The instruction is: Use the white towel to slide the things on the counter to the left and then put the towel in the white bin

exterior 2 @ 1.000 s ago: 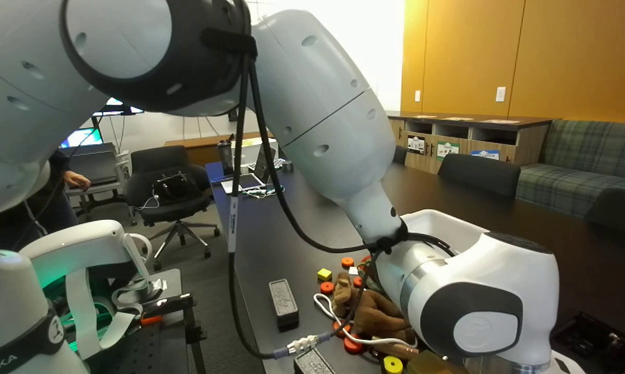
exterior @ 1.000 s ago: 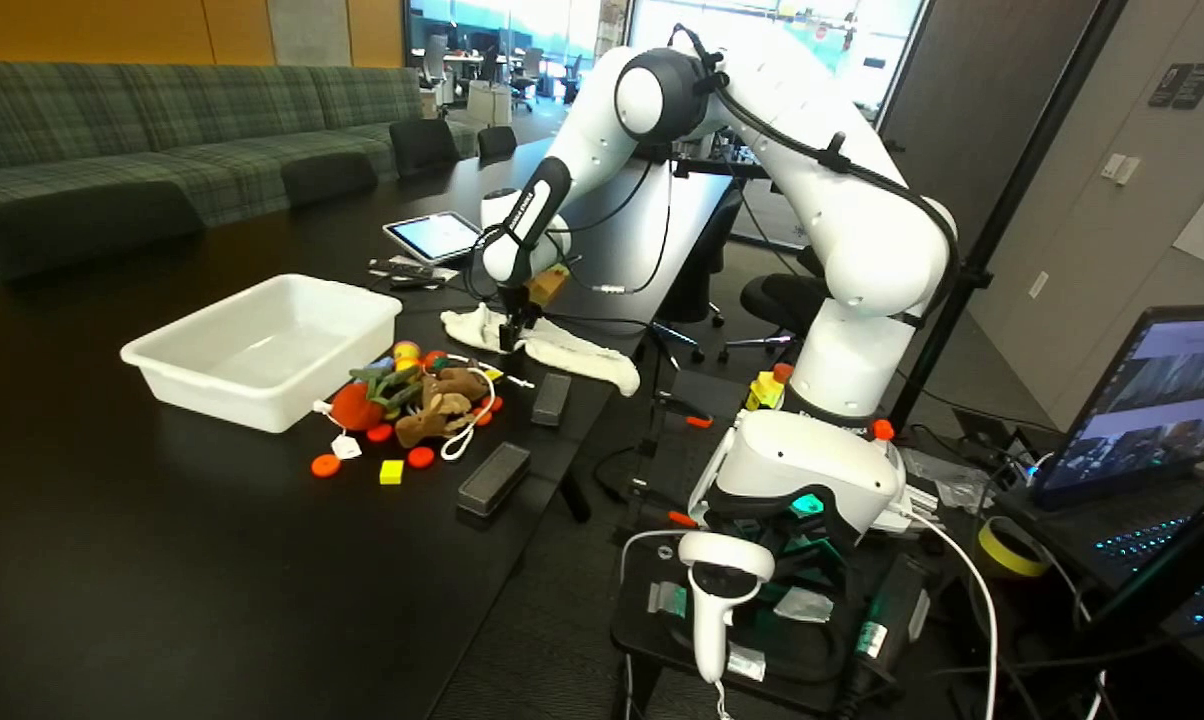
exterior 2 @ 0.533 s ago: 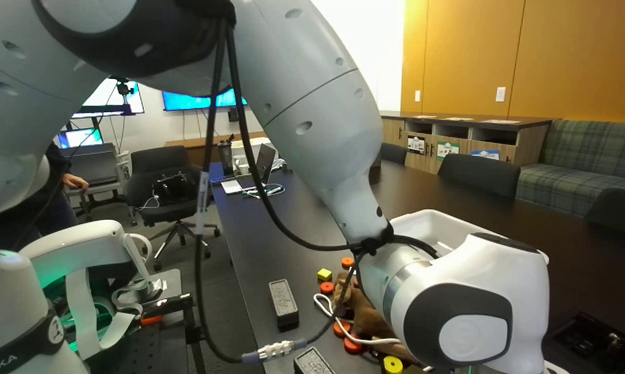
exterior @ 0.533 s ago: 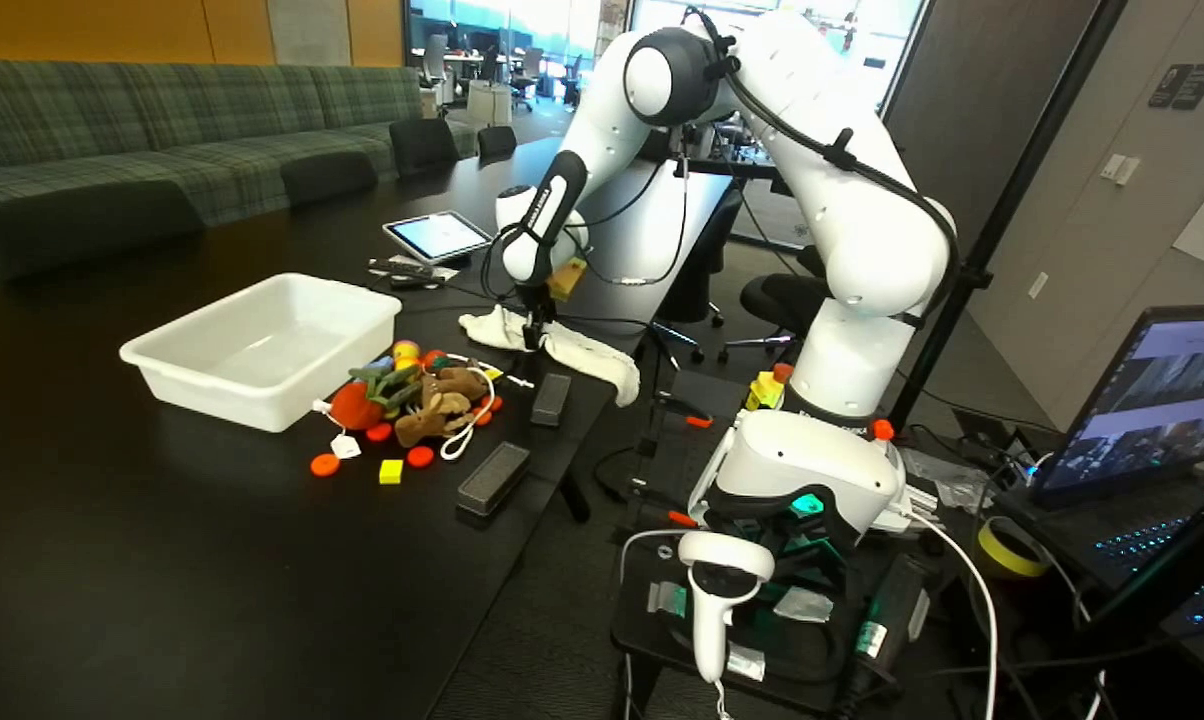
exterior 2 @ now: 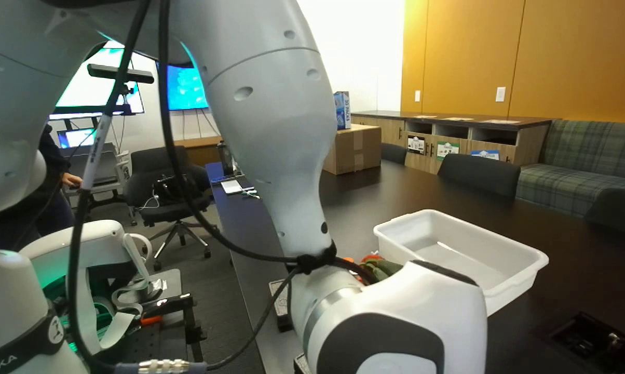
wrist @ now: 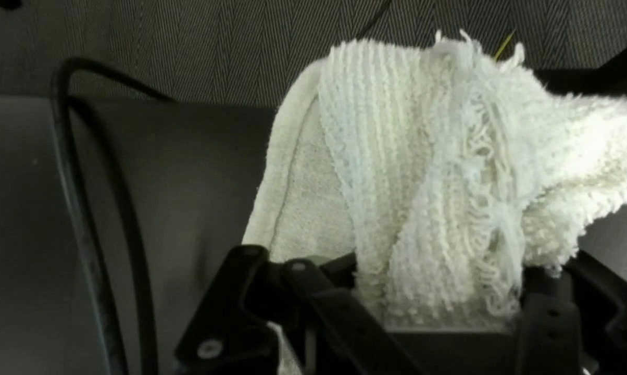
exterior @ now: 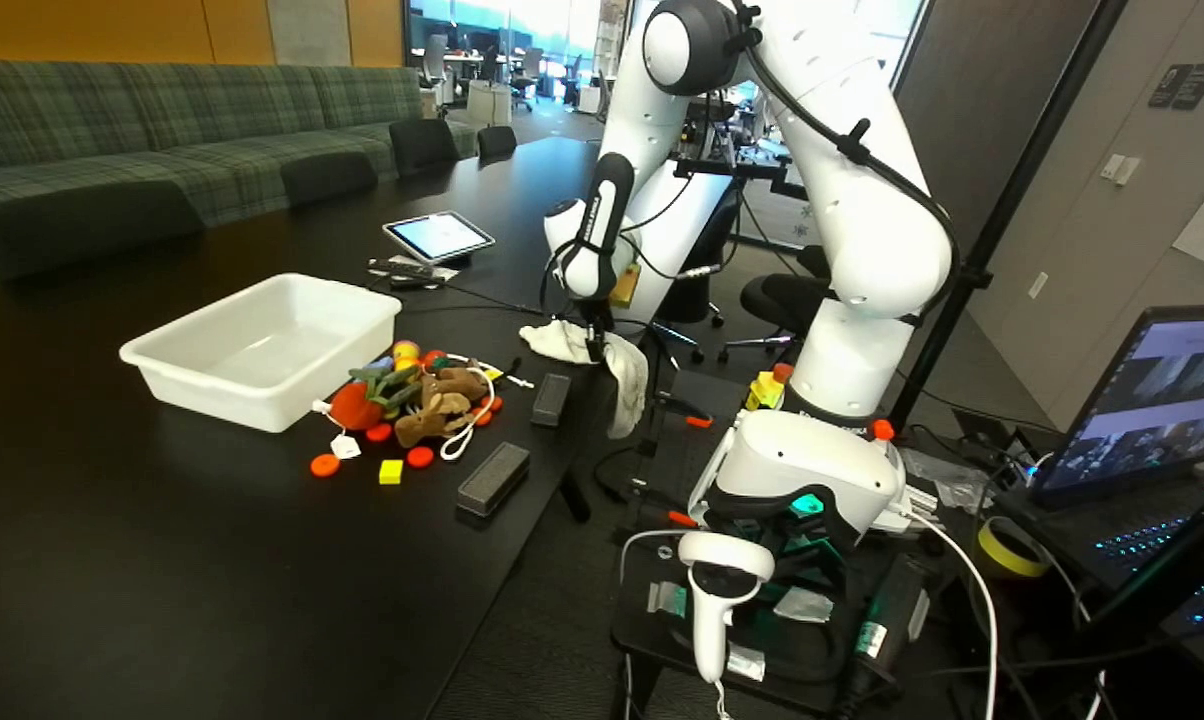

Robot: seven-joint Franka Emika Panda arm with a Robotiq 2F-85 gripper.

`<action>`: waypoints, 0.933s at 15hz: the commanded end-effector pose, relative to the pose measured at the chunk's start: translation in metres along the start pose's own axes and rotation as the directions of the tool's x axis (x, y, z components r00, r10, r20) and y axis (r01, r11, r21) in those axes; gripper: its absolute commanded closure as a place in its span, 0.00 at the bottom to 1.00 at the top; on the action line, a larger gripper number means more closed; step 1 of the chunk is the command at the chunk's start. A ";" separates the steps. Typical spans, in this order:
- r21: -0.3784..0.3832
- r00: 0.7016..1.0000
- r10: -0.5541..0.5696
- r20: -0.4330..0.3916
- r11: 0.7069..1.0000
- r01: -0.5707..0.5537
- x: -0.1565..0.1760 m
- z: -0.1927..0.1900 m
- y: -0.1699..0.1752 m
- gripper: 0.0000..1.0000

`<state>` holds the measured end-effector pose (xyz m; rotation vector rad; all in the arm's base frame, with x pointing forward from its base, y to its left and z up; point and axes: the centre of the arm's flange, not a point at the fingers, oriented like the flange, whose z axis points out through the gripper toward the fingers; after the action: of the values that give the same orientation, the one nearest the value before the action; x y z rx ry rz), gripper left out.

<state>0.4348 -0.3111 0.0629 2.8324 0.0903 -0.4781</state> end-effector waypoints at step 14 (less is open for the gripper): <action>-0.002 0.972 -0.186 0.145 0.982 0.188 -0.037 -0.040 -0.250 0.94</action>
<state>0.3884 -0.1131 0.0376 2.7802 0.2933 -0.7192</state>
